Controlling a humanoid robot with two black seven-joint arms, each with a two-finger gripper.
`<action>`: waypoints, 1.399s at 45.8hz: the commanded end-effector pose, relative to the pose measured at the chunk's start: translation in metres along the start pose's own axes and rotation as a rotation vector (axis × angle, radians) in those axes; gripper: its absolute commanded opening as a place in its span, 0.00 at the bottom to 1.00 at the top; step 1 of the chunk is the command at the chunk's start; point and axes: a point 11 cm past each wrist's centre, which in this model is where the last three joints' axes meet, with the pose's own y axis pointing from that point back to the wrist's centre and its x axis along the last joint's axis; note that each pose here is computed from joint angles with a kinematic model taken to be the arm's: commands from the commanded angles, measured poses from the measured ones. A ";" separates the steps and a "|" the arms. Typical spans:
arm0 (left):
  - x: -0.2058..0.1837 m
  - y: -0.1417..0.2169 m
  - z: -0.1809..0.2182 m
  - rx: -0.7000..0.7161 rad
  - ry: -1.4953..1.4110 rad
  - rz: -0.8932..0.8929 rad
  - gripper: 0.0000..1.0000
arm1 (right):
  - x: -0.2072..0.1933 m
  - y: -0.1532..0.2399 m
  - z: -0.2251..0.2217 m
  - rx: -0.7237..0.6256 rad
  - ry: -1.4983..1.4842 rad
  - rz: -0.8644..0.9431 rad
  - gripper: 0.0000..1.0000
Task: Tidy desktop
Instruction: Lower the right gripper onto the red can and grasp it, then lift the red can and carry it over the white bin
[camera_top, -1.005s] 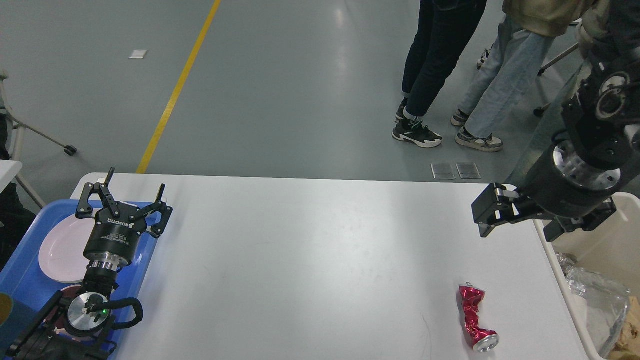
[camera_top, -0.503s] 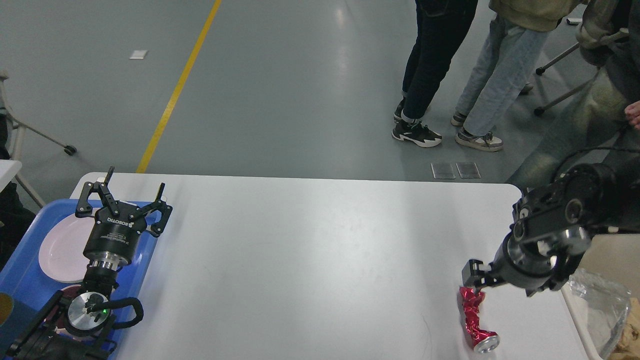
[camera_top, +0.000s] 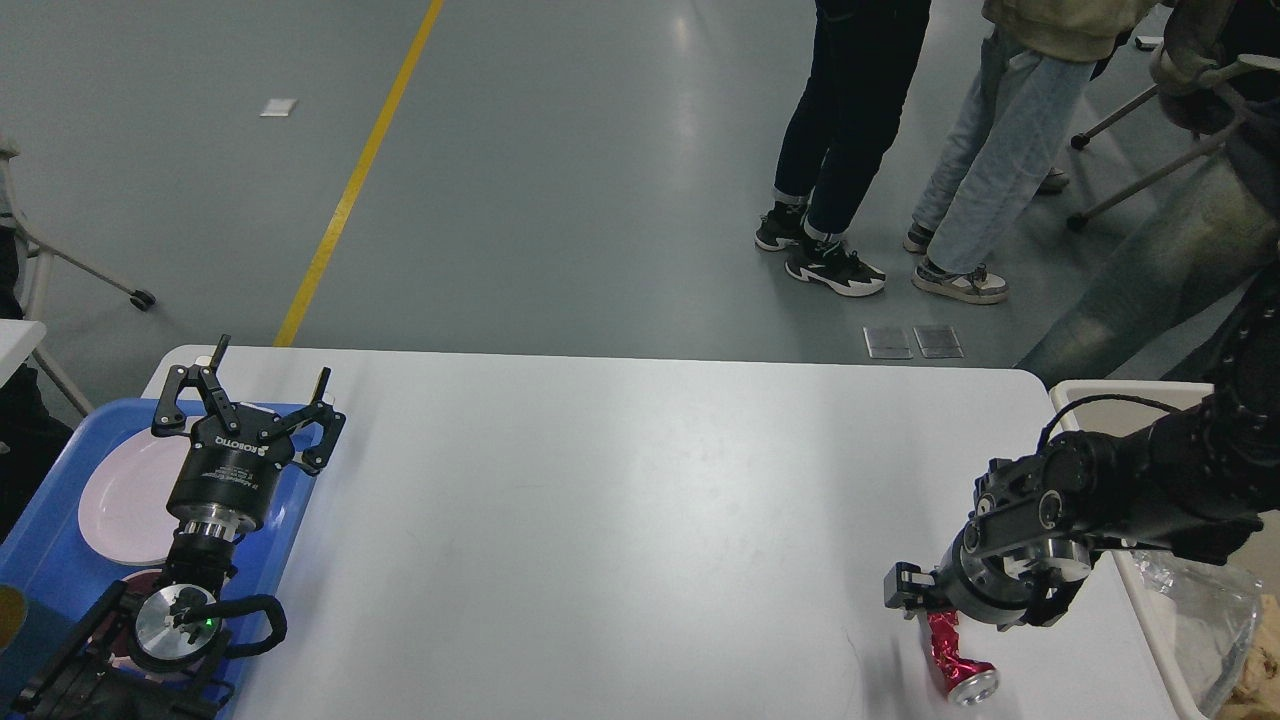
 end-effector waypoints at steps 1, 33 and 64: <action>0.000 0.000 0.000 0.000 0.000 0.000 0.97 | 0.002 -0.016 0.008 -0.019 -0.025 0.023 0.94; 0.000 0.000 0.000 0.000 0.000 0.000 0.97 | -0.011 -0.029 0.004 -0.011 -0.030 0.005 0.63; 0.000 0.000 0.000 0.000 0.000 0.000 0.97 | -0.009 -0.026 -0.005 0.022 -0.050 -0.019 0.00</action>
